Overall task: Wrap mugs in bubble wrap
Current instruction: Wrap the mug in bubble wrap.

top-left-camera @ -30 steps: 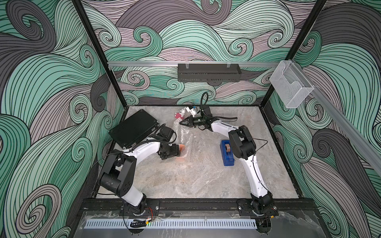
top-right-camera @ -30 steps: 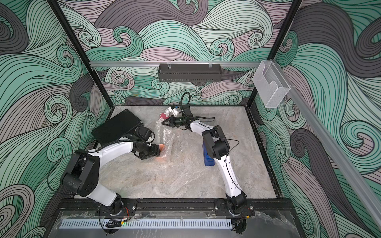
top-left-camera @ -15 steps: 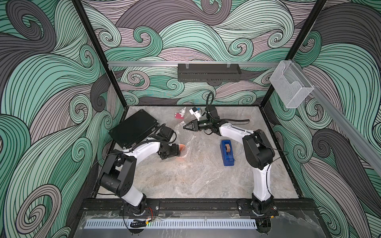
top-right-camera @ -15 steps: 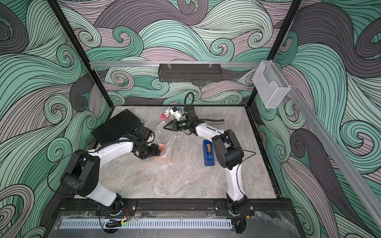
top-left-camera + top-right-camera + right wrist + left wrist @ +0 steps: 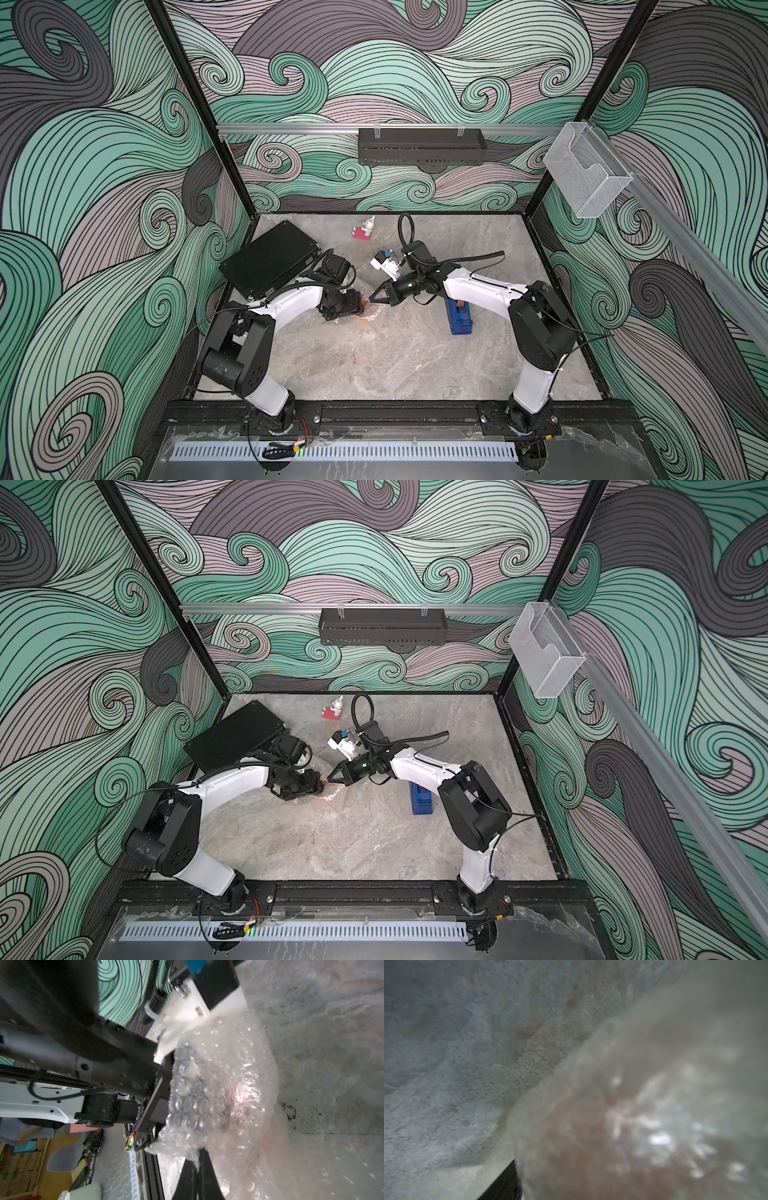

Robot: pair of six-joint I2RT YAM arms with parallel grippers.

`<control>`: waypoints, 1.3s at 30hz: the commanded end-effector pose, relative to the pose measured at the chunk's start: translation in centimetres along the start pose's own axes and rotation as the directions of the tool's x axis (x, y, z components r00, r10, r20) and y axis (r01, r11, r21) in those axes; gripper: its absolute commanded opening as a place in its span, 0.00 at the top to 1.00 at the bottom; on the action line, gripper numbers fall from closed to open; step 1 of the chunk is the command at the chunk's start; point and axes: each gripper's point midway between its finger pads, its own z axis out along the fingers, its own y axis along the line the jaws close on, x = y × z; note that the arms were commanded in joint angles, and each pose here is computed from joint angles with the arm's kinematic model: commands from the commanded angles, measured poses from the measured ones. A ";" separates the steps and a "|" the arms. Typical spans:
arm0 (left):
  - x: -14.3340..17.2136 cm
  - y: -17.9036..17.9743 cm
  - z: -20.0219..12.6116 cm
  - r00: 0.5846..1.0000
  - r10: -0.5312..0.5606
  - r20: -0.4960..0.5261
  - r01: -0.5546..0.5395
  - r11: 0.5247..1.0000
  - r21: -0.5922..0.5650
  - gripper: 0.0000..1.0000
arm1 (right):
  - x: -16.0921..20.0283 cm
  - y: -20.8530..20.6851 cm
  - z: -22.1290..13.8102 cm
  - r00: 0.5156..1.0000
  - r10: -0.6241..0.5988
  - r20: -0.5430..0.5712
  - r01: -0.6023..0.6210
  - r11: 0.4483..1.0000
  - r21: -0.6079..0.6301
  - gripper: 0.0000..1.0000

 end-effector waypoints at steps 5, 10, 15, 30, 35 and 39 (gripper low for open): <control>-0.5 -0.7 -1.1 1.000 -0.004 0.031 0.004 1.000 0.016 0.29 | 3.6 -2.3 1.7 0.990 -0.030 -0.139 0.044 0.994 0.097 1.00; -0.7 -1.6 -3.7 0.996 -0.011 0.085 0.006 0.998 0.059 0.29 | 3.9 -2.9 2.3 0.986 -0.038 -0.165 0.057 0.991 0.117 1.00; -0.8 -1.5 -7.1 0.986 -0.028 0.165 0.020 0.998 0.054 0.31 | 4.1 -3.1 2.5 0.983 -0.042 -0.180 0.065 0.990 0.127 1.00; -3.2 -4.1 -8.7 0.977 -0.046 0.209 0.017 0.990 0.141 0.21 | 4.4 -3.3 2.7 0.980 -0.050 -0.191 0.077 0.988 0.134 1.00; -3.3 -4.8 -6.2 0.994 -0.054 0.091 0.038 0.985 0.170 0.21 | 4.5 -3.3 2.7 0.980 -0.049 -0.193 0.075 0.989 0.130 1.00; -2.8 -3.3 -4.3 0.997 -0.064 0.052 0.059 0.993 0.105 0.23 | 4.3 -3.0 2.7 0.980 -0.054 -0.191 0.079 0.989 0.127 1.00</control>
